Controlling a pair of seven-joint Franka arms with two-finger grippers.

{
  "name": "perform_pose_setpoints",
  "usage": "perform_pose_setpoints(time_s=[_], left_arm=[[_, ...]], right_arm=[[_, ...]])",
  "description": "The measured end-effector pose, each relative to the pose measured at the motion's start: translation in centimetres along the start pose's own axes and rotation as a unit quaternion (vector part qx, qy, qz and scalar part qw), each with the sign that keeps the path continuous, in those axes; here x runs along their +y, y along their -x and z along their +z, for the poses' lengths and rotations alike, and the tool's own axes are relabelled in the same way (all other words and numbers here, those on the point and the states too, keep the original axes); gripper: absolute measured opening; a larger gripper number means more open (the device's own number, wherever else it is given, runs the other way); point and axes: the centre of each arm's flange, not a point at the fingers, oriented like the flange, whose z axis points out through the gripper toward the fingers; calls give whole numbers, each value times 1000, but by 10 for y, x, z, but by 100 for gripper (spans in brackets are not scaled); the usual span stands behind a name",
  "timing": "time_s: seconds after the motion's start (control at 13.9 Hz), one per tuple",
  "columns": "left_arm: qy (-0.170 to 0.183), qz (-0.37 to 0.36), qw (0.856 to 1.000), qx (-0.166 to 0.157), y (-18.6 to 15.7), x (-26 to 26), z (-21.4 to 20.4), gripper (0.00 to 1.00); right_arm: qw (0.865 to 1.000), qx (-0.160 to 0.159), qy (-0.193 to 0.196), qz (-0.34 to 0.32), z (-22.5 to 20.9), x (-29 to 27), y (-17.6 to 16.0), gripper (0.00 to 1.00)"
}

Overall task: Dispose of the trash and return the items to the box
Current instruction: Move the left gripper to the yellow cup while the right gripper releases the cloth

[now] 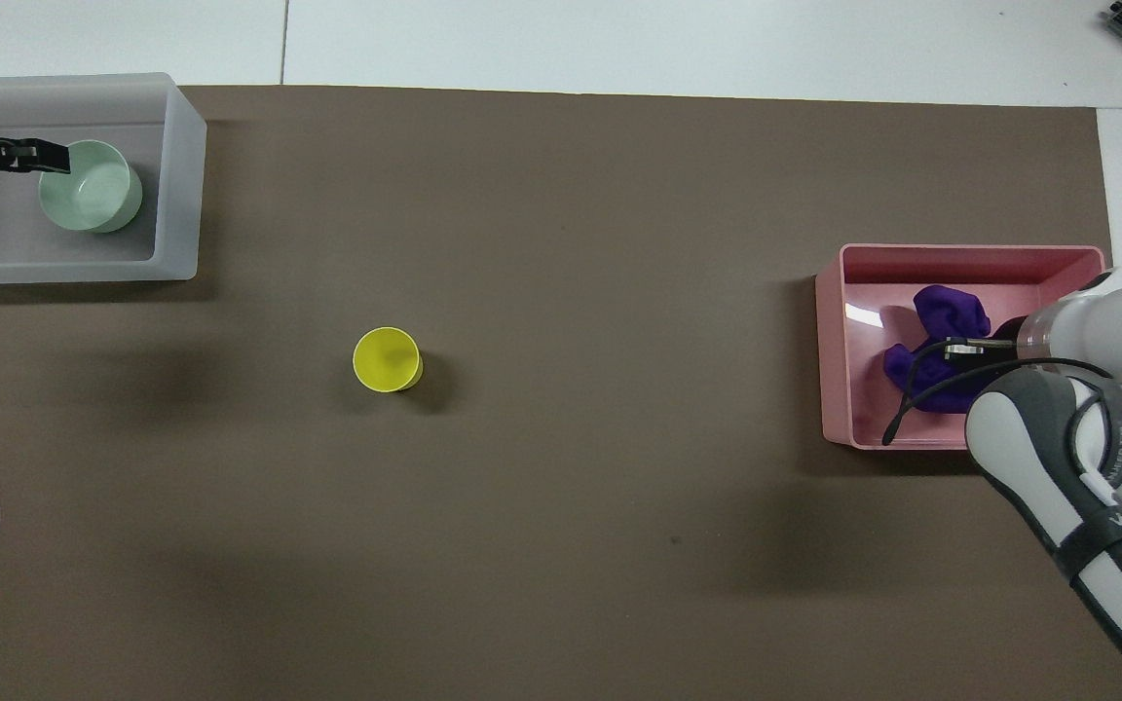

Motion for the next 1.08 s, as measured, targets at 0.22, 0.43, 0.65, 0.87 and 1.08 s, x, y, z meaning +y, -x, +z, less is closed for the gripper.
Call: perform_pose_setpoints(time_s=[0.22,0.43,0.65,0.87,1.08], left_arm=[[6,31,1000,2,5,44,-54,100],[16,54,998,-9,35,106,-97,100],[28,47,998,-29,73,177,-115,100],[37,50,997,-51,107,241,-112,100],[43,59,996,-55,135,276,-93,100]], right_arm=[[1000,6,0,2,3,2,-2,14],[1000,7,0,3,3,3,-2,33],[1000,13,0,-2,-2,-2,-4,67],[1000,18,-2,-14,-29,-15,-9,99],[999,22,-4,-29,-74,-50,-12,100]])
